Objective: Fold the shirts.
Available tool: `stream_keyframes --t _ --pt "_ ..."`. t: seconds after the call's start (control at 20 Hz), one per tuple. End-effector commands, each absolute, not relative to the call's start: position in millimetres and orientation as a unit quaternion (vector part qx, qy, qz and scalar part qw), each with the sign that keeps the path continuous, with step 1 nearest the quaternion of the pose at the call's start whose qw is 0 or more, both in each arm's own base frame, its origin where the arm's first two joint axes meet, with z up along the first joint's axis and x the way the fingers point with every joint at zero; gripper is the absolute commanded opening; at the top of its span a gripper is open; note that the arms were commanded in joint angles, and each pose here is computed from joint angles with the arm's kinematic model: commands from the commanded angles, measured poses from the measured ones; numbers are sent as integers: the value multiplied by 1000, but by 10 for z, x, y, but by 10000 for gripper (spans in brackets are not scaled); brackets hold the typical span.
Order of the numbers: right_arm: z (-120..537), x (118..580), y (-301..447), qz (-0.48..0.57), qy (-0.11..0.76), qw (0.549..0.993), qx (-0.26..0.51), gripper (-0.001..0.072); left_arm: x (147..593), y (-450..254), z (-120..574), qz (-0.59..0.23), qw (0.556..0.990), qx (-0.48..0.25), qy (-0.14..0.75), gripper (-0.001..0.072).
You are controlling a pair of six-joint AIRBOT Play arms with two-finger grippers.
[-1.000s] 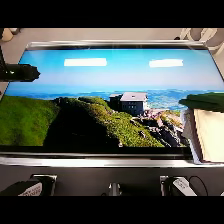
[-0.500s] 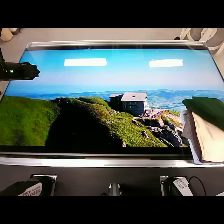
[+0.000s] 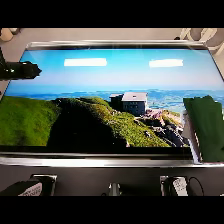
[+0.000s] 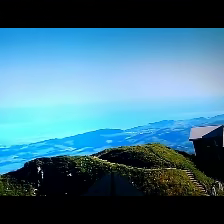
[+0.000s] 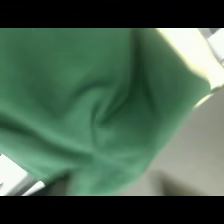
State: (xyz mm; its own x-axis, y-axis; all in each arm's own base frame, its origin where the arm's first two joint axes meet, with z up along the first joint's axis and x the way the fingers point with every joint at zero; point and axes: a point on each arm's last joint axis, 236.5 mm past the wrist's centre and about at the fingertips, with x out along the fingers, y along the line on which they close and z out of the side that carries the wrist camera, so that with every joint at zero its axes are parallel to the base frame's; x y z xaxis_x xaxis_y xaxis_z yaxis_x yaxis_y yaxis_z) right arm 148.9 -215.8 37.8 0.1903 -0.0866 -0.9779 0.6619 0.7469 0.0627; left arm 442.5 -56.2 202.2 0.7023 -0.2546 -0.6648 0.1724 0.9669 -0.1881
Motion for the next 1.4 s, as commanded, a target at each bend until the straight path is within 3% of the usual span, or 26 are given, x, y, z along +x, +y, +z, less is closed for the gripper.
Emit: stream_keyframes --t 0.0,0.1,0.2,0.3,0.35,0.45,0.5,0.55,0.6,0.65,0.7,0.75,0.85,1.35 --pt "806 1728 -2690 -310 507 788 161 702 4425 -583 2065 -120 922 -60 363 30" --pt "1601 1959 -3103 -350 417 836 67 694 4432 -615 2192 -124 926 -58 351 30" --pt "2720 2305 -3291 -369 290 881 -56 621 4494 -630 2462 -121 940 -38 317 28" --pt "3543 2799 -2992 -332 177 916 -136 614 4623 -434 2696 -56 955 31 288 27" --pt "3659 3082 -2720 -291 153 933 -146 614 4698 -311 2732 -11 956 66 285 27" --pt "3259 3697 -1944 -156 198 958 -137 615 4795 -282 2459 32 941 98 324 29" --pt "2790 3926 -1467 -71 268 952 -127 615 4763 -338 2109 34 920 90 380 48" --pt "2304 4035 -1032 2 344 933 -105 615 4652 -398 1723 33 889 80 449 221" --pt "1801 4032 -609 70 427 897 -86 606 4412 -468 1281 25 838 75 540 500" --pt "1408 3961 -284 126 495 856 -83 605 4109 -508 909 12 776 82 625 620" --pt "1079 3853 4 176 552 811 -81 596 3928 -529 689 4 741 84 666 619" --pt "867 3762 177 206 590 776 -82 590 3847 -563 570 -3 734 79 675 619" --pt "658 3710 374 235 619 744 -89 590 3819 -605 483 3 753 49 656 619" --pt "625 3806 368 225 611 752 -102 615 3746 -586 386 9 748 46 661 618"
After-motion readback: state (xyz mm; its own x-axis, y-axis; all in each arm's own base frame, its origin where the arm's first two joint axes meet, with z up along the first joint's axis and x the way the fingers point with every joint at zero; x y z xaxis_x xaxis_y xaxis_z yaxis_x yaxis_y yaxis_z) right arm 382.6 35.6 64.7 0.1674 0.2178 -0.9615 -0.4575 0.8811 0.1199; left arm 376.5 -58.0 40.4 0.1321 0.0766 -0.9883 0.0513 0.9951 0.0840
